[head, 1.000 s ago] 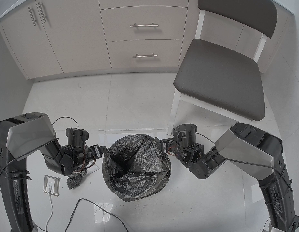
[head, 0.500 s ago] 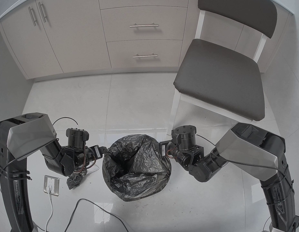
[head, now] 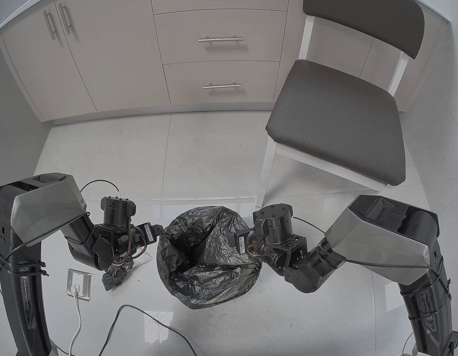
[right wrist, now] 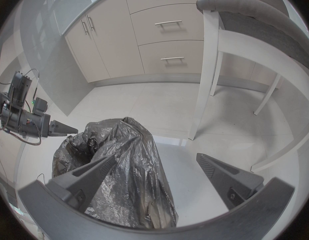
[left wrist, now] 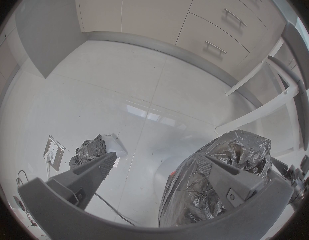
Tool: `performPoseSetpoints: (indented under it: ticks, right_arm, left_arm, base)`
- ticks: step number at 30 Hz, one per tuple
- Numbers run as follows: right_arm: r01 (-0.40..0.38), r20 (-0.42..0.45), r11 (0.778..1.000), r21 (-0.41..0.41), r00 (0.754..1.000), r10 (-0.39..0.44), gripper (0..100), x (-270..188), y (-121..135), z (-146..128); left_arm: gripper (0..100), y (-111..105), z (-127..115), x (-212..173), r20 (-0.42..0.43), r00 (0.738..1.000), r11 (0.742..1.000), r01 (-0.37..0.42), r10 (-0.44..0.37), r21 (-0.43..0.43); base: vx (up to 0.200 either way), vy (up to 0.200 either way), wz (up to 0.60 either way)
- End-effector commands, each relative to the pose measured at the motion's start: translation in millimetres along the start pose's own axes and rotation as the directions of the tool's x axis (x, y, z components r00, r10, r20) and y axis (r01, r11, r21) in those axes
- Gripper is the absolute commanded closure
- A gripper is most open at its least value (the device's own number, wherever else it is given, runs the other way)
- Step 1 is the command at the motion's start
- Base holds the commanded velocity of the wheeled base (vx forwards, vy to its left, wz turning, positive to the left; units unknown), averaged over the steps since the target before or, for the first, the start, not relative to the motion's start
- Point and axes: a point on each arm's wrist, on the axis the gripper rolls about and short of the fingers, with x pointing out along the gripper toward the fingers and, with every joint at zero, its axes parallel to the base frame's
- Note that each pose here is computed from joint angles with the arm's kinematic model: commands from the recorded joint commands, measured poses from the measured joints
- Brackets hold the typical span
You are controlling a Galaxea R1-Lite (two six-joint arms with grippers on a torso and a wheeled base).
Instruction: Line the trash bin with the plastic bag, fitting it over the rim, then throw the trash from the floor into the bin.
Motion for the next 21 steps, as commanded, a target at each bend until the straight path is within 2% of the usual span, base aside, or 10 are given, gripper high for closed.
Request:
performPoseSetpoints:
  ticks: [1, 10, 14, 21]
  right_arm:
    - [0.012, -0.021, 1.0, -0.004, 1.0, -0.012, 0, 8.8, -3.7, -11.9]
    - [0.046, -0.01, 0.999, 0.01, 0.999, -0.046, 0, 21.3, -16.3, -11.3]
    - [0.071, 0.015, 0.997, 0.027, 0.997, -0.071, 0, 26.3, -26.8, -2.3]
    - [0.075, 0.032, 0.997, 0.036, 0.997, -0.077, 0, 24.4, -30.2, 6.3]
  left_arm:
    - [0, 0.9, 0.3, 0.5, 0.001, 1.0, 1.0, -0.003, 0.003, -0.002]
    - [0, 0.0, 0.8, 0.7, 0.003, 1.0, 1.0, 0.0, 0.0, -0.001]
    - [0, 0.0, 0.8, 0.7, 0.003, 1.0, 1.0, 0.0, 0.0, -0.001]
    - [0, 0.0, 0.8, 0.7, 0.003, 1.0, 1.0, 0.0, 0.0, -0.001]
  base:
    - [0.0, 0.0, 0.0]
    - [0.0, 0.0, 0.0]
    - [0.0, 0.0, 0.0]
    - [0.0, 0.0, 0.0]
